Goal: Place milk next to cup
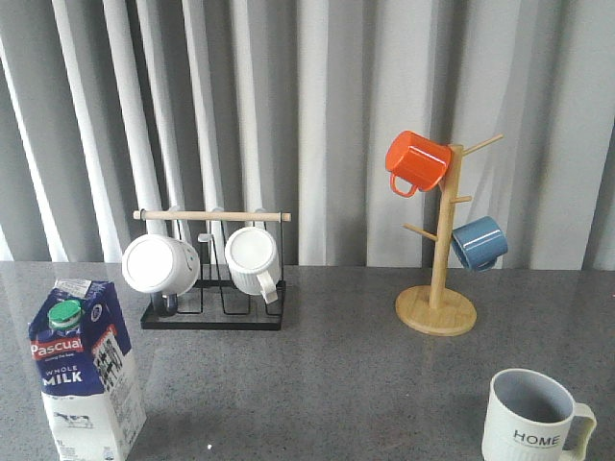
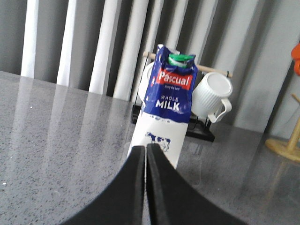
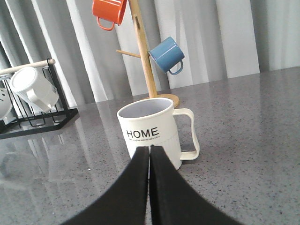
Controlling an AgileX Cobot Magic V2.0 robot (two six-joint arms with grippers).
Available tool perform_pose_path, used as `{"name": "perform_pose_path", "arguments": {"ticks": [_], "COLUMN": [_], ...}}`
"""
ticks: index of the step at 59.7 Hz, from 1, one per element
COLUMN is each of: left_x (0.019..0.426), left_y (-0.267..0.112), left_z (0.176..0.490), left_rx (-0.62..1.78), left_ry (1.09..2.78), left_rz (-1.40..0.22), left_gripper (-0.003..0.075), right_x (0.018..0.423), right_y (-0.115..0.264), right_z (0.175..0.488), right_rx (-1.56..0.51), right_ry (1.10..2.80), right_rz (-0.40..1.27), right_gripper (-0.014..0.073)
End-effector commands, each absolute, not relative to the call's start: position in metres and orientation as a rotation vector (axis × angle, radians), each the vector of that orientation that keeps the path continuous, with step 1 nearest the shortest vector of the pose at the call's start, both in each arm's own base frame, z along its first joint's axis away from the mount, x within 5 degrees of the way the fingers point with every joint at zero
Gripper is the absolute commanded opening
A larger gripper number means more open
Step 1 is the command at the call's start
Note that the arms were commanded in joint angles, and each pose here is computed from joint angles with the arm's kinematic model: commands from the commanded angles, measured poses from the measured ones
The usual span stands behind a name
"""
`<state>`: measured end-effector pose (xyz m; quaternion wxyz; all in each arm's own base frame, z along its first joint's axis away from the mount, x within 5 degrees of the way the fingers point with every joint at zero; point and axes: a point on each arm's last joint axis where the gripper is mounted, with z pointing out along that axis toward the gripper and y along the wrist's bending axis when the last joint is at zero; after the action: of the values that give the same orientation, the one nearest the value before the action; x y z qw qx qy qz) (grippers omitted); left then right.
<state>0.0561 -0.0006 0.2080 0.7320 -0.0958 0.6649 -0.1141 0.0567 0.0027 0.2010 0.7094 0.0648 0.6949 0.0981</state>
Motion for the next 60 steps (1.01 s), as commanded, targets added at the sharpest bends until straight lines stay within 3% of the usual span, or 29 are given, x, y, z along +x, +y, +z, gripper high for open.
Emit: {"name": "perform_pose_path", "arguments": {"ticks": [1,11,20,26,34,41,51,60], "left_x": [0.052,0.050,0.048,0.048,0.045,0.040,0.031,0.024], "left_y": [0.001,0.002,0.002,0.002,0.002,0.002,0.004,0.000], "left_z": [0.227,0.233,0.238,0.239,0.249,0.268,0.284,0.307], "left_rx": [-0.245,-0.304,-0.375,-0.443,-0.521,-0.524,-0.476,-0.418], "left_ry": [1.301,1.222,1.149,1.127,1.088,1.022,0.879,0.942], "left_rz": [-0.304,-0.394,-0.512,-0.616,-0.750,-0.805,-0.832,-0.764], "left_gripper": [-0.0006,0.0003,0.0059,0.0122,0.0263,0.0384,0.0419,0.0418], "right_x": [0.055,0.050,0.046,0.049,0.060,0.072,0.073,0.090], "right_y": [0.001,0.001,0.002,0.002,0.002,0.002,0.002,0.001], "right_z": [0.211,0.247,0.295,0.326,0.357,0.378,0.394,0.411], "right_rx": [0.194,0.158,0.063,0.034,0.025,0.011,0.055,-0.033], "right_ry": [1.426,1.360,1.319,1.358,1.452,1.431,1.305,1.463], "right_rz": [0.258,0.240,0.138,0.097,0.074,0.052,0.127,-0.011], "right_gripper": [-0.0006,0.0013,0.0104,0.0224,0.0455,0.0572,0.0571,0.0552]}}
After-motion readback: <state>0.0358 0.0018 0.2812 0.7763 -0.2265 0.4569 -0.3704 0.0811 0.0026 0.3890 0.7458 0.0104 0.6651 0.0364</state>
